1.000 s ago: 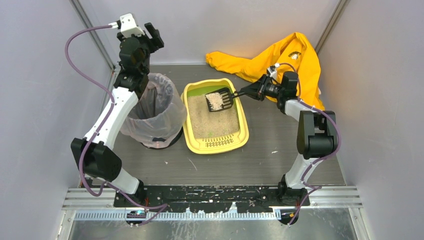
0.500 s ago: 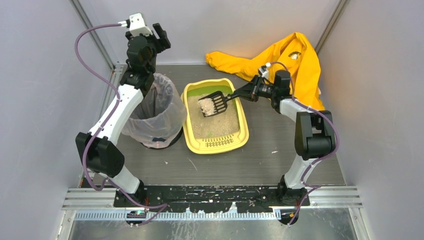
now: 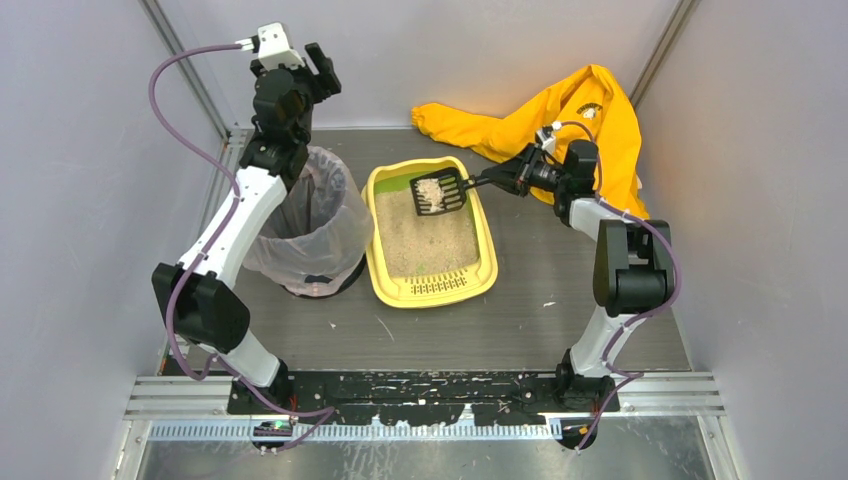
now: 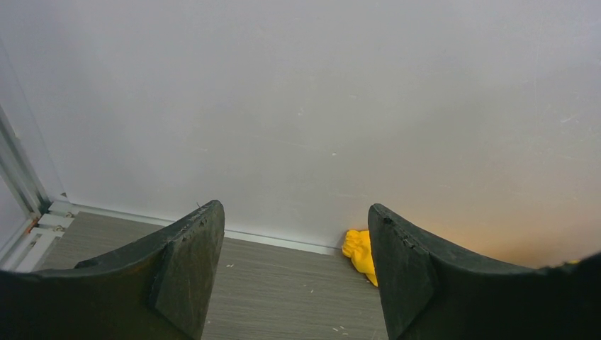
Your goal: Clean the litter box
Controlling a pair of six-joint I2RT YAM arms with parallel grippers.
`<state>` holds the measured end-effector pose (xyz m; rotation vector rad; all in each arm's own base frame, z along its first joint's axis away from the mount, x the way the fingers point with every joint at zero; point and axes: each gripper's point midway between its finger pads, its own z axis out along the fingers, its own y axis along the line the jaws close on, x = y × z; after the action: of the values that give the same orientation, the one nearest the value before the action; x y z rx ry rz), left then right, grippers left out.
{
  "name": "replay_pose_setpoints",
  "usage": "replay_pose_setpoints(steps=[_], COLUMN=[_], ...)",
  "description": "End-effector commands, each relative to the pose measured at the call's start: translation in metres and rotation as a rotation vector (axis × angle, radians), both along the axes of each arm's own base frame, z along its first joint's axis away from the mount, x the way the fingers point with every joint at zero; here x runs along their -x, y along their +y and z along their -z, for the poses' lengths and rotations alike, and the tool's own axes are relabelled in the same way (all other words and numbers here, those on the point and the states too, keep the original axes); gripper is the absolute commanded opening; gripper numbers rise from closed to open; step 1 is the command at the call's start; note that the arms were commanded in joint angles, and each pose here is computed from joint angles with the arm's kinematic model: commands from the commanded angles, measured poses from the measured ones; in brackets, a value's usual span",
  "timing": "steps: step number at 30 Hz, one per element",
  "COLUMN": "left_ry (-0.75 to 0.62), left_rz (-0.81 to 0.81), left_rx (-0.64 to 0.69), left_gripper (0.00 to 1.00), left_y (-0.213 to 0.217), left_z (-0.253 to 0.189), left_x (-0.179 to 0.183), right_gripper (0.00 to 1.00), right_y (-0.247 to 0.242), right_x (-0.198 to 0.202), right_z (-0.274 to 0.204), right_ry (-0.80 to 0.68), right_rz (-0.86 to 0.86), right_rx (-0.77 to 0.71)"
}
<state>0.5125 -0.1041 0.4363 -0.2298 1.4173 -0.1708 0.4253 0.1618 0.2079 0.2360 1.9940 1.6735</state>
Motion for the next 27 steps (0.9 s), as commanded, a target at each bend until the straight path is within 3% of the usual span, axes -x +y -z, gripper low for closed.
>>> replay_pose_setpoints(steps=[1, 3, 5, 7, 11, 14, 18, 23, 27], left_ry=[-0.08, -0.079, -0.082, -0.083, -0.079, -0.082, -0.077, -0.074, -0.07], left_rz=[0.013, 0.011, 0.015, 0.017, 0.013, 0.024, 0.021, 0.02, 0.022], left_rx=[0.017, 0.015, 0.017, 0.018, 0.017, 0.021, 0.017, 0.011, 0.016], left_gripper=[0.74, 0.74, 0.74, 0.74, 0.74, 0.73, 0.74, 0.74, 0.73], left_y=[-0.002, -0.002, -0.003, -0.003, -0.003, -0.006, -0.006, -0.005, -0.006], left_z=[-0.031, -0.03, -0.032, -0.033, -0.029, -0.032, -0.028, -0.029, -0.026], left_x=[0.004, 0.002, 0.002, 0.003, 0.001, 0.001, 0.0, 0.002, 0.0], right_gripper=[0.01, 0.01, 0.01, 0.01, 0.01, 0.01, 0.01, 0.01, 0.01], right_y=[0.01, 0.03, 0.018, -0.001, 0.029, 0.014, 0.032, 0.005, 0.045], right_x=[-0.005, 0.004, 0.002, -0.006, 0.007, 0.002, 0.005, -0.01, 0.008], right_z=[-0.017, -0.012, -0.003, -0.002, -0.001, 0.004, -0.003, -0.003, -0.004], right_ry=[-0.073, -0.074, -0.057, -0.038, -0.042, -0.024, -0.049, -0.046, -0.063], right_rz=[-0.042, -0.099, -0.054, 0.002, -0.113, -0.047, -0.117, -0.022, -0.15], right_rx=[-0.027, 0.018, 0.07, 0.054, 0.053, 0.068, 0.055, 0.041, 0.081])
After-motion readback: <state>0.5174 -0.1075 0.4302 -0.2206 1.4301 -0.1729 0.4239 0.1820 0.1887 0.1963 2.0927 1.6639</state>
